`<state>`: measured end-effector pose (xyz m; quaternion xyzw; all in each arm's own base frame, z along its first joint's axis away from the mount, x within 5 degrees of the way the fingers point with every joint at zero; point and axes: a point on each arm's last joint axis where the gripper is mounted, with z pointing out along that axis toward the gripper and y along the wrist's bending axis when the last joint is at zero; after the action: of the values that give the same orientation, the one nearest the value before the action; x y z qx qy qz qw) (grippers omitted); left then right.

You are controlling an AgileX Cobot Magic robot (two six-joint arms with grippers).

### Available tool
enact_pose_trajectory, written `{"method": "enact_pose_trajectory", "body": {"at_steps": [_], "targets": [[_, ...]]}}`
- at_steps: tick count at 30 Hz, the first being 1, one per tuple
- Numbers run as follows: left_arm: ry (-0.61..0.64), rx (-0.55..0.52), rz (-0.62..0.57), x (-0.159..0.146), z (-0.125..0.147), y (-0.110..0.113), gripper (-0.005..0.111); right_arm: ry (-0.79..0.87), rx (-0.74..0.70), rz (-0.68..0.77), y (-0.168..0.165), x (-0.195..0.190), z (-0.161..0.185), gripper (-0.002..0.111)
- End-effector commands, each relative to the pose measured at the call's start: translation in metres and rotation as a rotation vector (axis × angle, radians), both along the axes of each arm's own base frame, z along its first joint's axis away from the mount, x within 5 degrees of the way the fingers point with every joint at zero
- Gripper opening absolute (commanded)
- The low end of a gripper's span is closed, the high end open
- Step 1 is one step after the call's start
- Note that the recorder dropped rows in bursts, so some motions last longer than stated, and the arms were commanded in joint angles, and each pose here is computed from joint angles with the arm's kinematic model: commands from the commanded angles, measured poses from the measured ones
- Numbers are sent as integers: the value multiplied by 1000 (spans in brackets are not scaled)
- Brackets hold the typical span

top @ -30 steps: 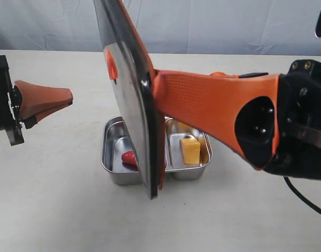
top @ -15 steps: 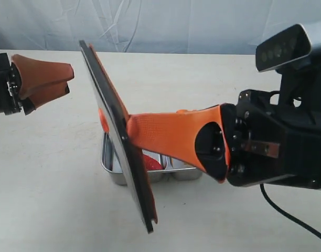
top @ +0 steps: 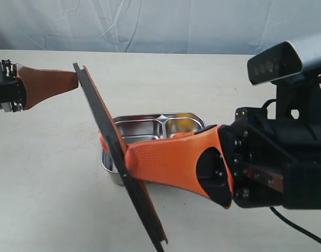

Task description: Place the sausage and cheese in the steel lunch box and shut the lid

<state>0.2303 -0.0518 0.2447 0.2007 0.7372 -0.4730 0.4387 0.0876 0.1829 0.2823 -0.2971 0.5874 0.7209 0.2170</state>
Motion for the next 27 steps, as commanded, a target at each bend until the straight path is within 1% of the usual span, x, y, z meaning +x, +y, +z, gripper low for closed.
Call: {"method": "enact_pose_trajectory", "body": {"at_steps": [1,5,16,24,27], "targets": [[24,-21,-16,0,3,-2,60,-24,21,18,-4,-4,8,-1],[4,-15,-18,-2,6,-3,60,-20,23,24,-6,-6,10,-1],[-83,83,-80,-22,21,-6,60,-27,15,31,-6,-7,9,-1],[-93,110,-97,-29,25,-6,60,-46,19,34,-7,-9,11,-1],[-50,144,-26,-23,21,-3,60,-69,37,34,-10,-13,16,-1]]}}
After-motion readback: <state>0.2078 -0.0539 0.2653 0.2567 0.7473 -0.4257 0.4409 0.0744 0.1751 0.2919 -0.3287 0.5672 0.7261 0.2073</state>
